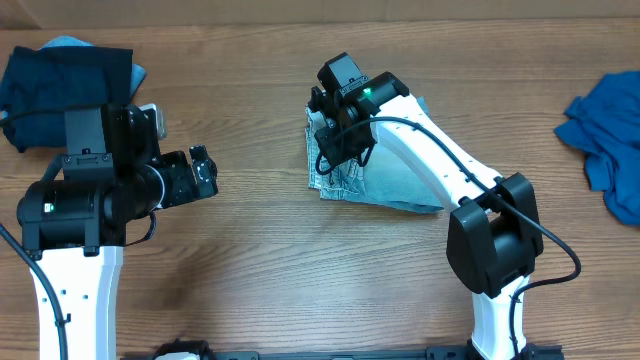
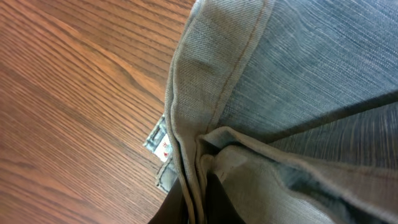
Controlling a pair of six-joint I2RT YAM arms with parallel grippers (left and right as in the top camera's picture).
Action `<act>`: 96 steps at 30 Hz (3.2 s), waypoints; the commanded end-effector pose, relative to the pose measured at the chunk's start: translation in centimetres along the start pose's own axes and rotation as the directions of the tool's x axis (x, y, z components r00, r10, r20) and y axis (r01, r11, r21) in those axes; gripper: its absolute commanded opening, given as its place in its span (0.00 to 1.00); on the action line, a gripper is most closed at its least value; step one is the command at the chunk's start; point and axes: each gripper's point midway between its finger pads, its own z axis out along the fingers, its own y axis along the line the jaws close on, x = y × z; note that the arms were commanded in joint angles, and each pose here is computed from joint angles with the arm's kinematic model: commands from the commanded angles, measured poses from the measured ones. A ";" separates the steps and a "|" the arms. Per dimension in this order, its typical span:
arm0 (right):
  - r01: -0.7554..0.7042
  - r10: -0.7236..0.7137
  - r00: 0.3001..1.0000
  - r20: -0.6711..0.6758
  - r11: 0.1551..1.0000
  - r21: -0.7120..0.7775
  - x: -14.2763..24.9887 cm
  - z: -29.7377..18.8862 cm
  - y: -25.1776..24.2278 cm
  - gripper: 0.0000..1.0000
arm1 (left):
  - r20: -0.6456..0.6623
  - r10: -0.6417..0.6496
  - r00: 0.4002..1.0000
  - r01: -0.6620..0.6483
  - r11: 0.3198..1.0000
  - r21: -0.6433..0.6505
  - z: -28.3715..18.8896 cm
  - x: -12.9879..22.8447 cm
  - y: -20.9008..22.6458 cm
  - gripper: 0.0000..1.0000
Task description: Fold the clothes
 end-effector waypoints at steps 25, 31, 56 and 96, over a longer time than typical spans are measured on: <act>-0.251 0.258 0.966 0.017 0.952 -0.175 -1.9 1.1 -3.6 0.17 | -0.012 0.005 1.000 -0.005 1.000 0.000 0.0 0.2 -0.1 1.00; -0.335 0.356 0.933 0.054 0.914 -0.230 -4.2 6.2 -4.2 0.15 | -0.016 0.004 1.000 -0.004 1.000 0.000 0.0 0.2 -0.1 1.00; -0.525 0.517 0.849 -0.109 0.849 -0.059 3.2 -4.2 -9.0 0.45 | -0.016 0.004 1.000 -0.004 1.000 0.000 0.0 0.3 -0.1 1.00; -0.588 0.601 0.720 0.347 0.794 -0.155 5.7 -17.9 -13.2 0.71 | 0.009 0.317 0.948 -0.315 0.938 0.147 0.3 2.1 -7.8 0.99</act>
